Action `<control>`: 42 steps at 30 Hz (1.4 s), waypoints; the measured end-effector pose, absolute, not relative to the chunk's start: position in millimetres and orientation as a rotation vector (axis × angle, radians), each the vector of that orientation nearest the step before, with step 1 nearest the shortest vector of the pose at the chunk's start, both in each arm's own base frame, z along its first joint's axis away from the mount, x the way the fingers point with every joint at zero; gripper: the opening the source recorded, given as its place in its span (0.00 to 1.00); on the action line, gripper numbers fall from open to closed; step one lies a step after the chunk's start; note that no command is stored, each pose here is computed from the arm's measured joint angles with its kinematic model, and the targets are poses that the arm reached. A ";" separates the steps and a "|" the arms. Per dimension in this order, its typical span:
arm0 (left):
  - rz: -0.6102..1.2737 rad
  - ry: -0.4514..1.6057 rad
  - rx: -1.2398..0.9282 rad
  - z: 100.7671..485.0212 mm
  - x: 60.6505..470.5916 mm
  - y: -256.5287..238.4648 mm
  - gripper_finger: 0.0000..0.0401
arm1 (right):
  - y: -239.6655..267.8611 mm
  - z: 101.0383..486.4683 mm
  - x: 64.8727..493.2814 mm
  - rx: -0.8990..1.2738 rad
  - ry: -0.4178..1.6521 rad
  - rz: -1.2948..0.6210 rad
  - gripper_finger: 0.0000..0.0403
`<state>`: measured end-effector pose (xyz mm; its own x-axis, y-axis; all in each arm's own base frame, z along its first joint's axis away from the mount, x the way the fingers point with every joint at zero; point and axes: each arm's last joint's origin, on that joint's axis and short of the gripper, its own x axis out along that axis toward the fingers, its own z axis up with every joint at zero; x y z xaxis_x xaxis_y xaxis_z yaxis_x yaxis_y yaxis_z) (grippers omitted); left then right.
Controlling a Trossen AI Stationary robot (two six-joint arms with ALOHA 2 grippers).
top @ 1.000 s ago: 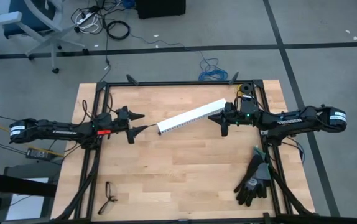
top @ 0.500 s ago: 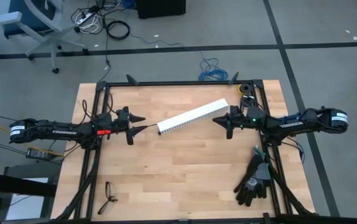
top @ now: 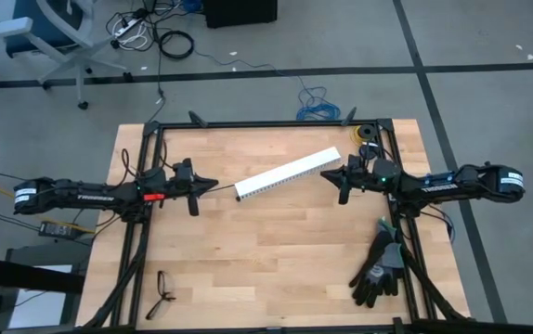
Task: Ziptie cables
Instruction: Return to Home Position
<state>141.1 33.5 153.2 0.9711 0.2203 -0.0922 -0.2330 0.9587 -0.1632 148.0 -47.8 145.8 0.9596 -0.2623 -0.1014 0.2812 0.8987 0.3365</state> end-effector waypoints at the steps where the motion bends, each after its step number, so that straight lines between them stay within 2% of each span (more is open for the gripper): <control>1: 0.229 0.066 -0.172 154.0 140.5 33.4 0.01 | -47.7 145.8 147.5 0.358 0.058 -0.285 0.00; 20: 0.228 0.064 -0.113 160.1 102.4 24.2 0.00 | -35.2 152.3 120.3 0.357 0.109 -0.327 0.00; 24: 0.227 -0.025 -0.058 167.6 94.5 22.4 0.00 | -32.1 153.8 112.5 0.356 0.101 -0.323 0.00; 35: 0.281 0.023 -0.037 169.6 92.3 23.6 0.00 | -27.8 161.6 99.0 0.289 0.012 -0.340 0.00; 42: 0.253 0.027 -0.038 169.4 92.6 22.7 0.00 | -26.9 157.8 101.1 0.288 0.061 -0.302 0.00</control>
<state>92.6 22.7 169.4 0.9679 0.2494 -0.0311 -0.2504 0.9675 -0.0346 101.1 -26.9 157.8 0.9531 -0.2847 -0.1026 0.3021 0.9140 0.2708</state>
